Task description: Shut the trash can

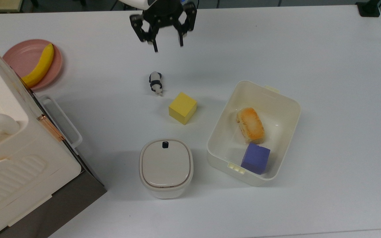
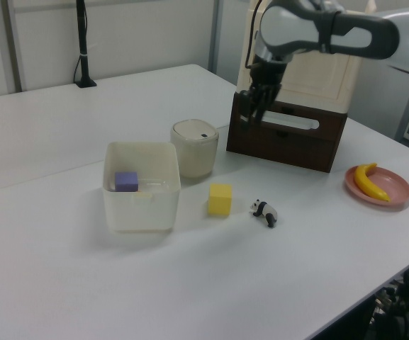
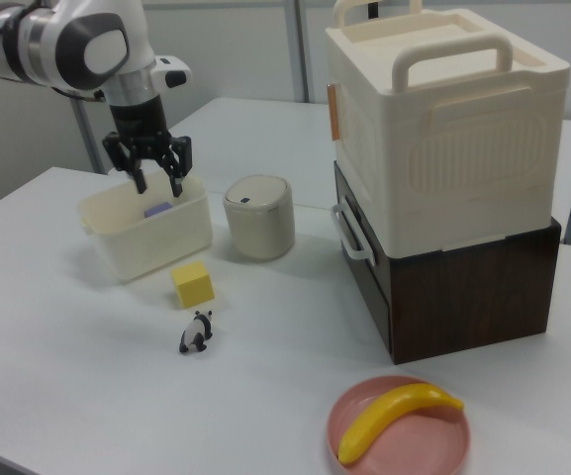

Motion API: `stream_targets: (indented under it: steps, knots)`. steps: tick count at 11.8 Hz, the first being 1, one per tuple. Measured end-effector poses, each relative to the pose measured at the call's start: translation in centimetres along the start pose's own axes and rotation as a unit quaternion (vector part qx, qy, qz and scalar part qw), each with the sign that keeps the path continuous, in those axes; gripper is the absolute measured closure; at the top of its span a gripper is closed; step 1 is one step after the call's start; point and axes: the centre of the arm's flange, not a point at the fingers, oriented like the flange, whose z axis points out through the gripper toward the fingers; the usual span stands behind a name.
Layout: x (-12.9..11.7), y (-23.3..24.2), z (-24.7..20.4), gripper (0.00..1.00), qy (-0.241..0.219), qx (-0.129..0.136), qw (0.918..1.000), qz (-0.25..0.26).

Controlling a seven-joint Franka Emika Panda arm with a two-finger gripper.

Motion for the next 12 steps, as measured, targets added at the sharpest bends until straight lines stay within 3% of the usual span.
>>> stream_targets:
  steps: [2, 3, 6, 12]
  knots:
    - [-1.6, 0.9, -1.0, 0.04, -0.036, 0.004, 0.9955, 0.087]
    - [-2.3, 1.4, -1.9, 0.00, -0.040, -0.001, 0.9901, 0.135]
    - [-4.0, 1.9, -4.1, 0.00, -0.047, -0.012, 0.9861, 0.159]
    - [-4.6, 3.6, -4.2, 0.00, -0.047, -0.004, 0.9870, 0.154]
